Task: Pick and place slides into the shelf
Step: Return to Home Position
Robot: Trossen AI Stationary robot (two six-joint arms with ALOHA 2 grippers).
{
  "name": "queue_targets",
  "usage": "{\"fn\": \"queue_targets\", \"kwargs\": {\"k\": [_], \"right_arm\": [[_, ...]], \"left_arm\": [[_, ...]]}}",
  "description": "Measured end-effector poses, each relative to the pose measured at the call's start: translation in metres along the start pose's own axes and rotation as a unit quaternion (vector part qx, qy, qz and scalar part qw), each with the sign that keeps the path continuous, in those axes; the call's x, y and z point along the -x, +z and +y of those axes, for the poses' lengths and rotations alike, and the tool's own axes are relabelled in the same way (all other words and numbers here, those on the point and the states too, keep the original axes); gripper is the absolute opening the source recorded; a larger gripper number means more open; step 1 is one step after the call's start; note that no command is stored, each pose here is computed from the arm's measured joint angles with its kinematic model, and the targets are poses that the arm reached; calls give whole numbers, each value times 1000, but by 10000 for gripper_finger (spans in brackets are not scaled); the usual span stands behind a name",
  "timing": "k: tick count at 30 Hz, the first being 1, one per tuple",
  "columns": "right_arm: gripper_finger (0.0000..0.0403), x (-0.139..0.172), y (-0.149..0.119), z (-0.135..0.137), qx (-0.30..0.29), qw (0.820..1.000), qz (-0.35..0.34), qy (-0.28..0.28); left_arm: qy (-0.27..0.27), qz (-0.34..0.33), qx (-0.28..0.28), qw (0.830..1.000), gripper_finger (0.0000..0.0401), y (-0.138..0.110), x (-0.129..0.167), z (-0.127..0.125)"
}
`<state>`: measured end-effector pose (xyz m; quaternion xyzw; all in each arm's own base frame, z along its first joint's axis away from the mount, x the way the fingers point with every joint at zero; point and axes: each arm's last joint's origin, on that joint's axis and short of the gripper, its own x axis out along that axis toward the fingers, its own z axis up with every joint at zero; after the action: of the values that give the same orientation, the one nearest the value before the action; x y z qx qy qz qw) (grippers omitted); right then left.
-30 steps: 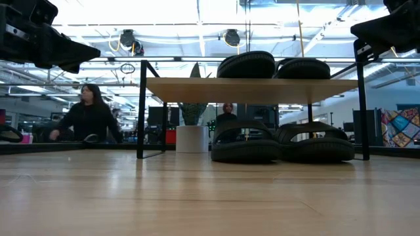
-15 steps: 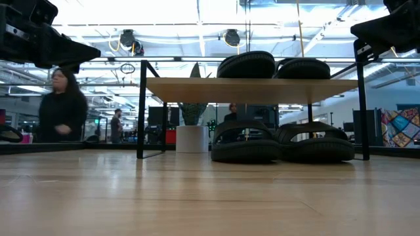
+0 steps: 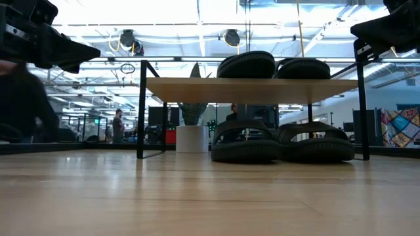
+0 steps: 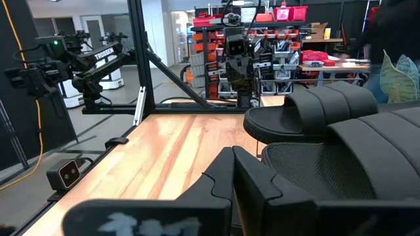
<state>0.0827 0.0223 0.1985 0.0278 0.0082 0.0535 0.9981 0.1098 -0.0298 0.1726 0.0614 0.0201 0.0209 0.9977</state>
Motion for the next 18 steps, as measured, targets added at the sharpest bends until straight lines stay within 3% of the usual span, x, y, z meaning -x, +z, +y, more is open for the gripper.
{"fn": "queue_targets", "kwargs": {"k": [8, 18], "right_arm": [[0, 0, 0, 0, 0, 1000, 0, 0], [0, 0, 0, 0, 0, 1000, 0, 0]], "left_arm": [[0, 0, 0, 1000, 26, 0, 0, 0], [0, 0, 0, 1000, 2, 0, 0, 0]]}}
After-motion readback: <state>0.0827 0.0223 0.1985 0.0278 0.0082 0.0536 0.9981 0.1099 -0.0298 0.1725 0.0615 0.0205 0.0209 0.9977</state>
